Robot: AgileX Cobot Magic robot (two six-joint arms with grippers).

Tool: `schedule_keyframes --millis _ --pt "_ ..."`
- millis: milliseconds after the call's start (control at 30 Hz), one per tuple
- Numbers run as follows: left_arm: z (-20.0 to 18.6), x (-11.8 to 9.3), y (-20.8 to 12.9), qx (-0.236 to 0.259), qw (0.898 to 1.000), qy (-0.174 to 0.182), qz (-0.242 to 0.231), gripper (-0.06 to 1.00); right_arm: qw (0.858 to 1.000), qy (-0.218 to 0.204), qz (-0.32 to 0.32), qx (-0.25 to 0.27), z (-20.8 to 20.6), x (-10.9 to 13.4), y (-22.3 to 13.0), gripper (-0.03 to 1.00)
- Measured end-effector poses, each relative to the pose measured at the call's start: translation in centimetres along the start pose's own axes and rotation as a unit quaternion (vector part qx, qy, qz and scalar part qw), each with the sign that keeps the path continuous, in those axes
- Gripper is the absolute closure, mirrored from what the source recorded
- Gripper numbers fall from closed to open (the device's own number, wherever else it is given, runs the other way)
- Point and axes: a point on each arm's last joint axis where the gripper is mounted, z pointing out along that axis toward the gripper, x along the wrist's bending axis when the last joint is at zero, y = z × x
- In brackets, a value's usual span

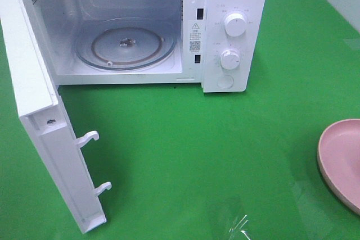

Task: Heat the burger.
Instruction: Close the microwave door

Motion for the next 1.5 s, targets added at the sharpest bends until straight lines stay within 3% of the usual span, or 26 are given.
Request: schedule_keyframes --millis 1500 --pt "0.00 0.04 -0.01 0.000 1.000 0.002 -0.004 -0.05 1.000 0.001 0.000 -0.006 0.48 0.04 -0.12 0.21"
